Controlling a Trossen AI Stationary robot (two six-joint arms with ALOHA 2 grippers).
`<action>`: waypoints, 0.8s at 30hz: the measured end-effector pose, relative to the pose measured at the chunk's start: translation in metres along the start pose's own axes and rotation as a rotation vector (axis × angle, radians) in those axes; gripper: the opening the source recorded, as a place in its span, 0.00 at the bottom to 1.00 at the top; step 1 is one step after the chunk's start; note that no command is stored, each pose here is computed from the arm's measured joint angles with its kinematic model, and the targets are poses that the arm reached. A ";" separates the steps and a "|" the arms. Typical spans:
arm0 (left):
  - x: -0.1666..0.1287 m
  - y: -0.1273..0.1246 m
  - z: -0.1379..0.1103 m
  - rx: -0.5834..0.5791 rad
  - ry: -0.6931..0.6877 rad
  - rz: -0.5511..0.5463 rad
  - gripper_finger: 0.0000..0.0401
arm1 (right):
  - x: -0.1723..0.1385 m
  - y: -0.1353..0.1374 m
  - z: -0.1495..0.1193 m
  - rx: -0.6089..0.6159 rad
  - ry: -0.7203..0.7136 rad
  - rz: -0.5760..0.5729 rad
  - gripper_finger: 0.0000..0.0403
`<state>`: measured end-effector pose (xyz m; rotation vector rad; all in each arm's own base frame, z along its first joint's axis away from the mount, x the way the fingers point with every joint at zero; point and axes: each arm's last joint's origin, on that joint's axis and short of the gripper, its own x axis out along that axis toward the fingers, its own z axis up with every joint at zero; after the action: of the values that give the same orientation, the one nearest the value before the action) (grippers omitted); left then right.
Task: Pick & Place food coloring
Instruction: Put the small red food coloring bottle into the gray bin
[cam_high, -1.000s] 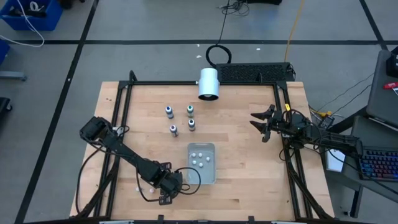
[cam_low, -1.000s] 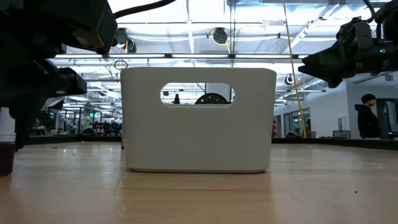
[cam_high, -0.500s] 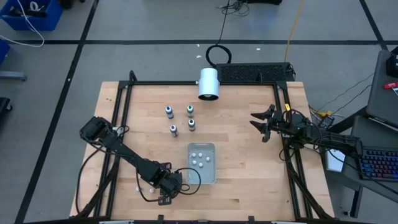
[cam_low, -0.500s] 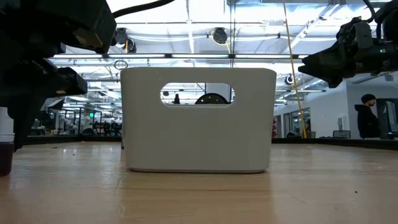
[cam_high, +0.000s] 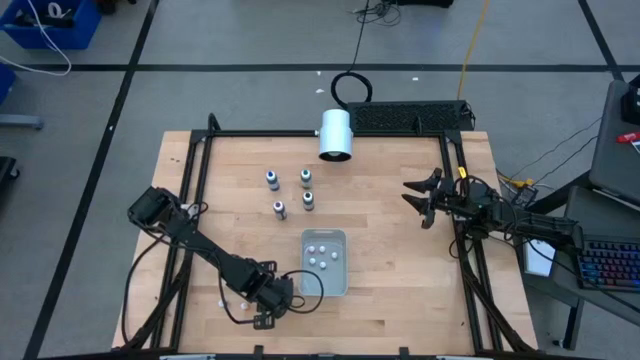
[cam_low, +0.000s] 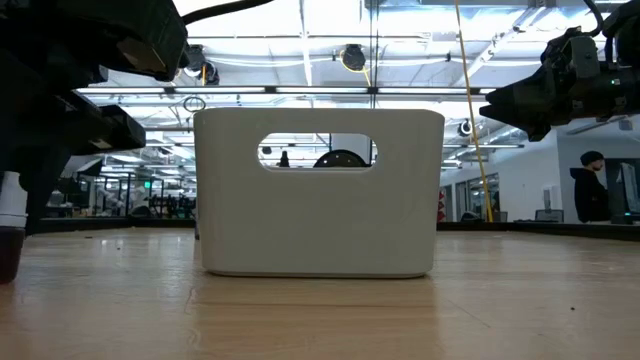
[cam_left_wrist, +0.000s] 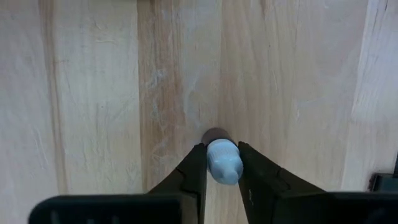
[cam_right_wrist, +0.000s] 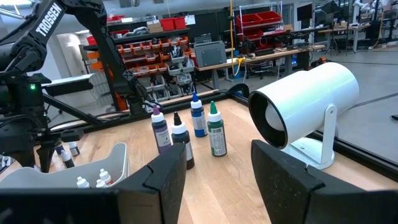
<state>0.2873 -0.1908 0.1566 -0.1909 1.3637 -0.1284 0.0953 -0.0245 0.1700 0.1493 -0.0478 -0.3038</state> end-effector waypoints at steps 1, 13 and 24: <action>0.000 0.001 0.001 -0.005 0.003 -0.006 0.17 | 0.000 0.000 0.000 0.000 0.000 0.000 0.42; -0.054 0.023 0.037 0.066 0.055 0.132 0.17 | 0.000 0.000 0.000 0.000 0.000 0.000 0.42; -0.103 0.063 0.092 0.241 -0.119 0.247 0.17 | 0.000 0.000 0.000 0.000 0.000 0.000 0.42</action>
<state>0.3558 -0.1028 0.2601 0.1694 1.2310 -0.0722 0.0953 -0.0245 0.1700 0.1493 -0.0480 -0.3039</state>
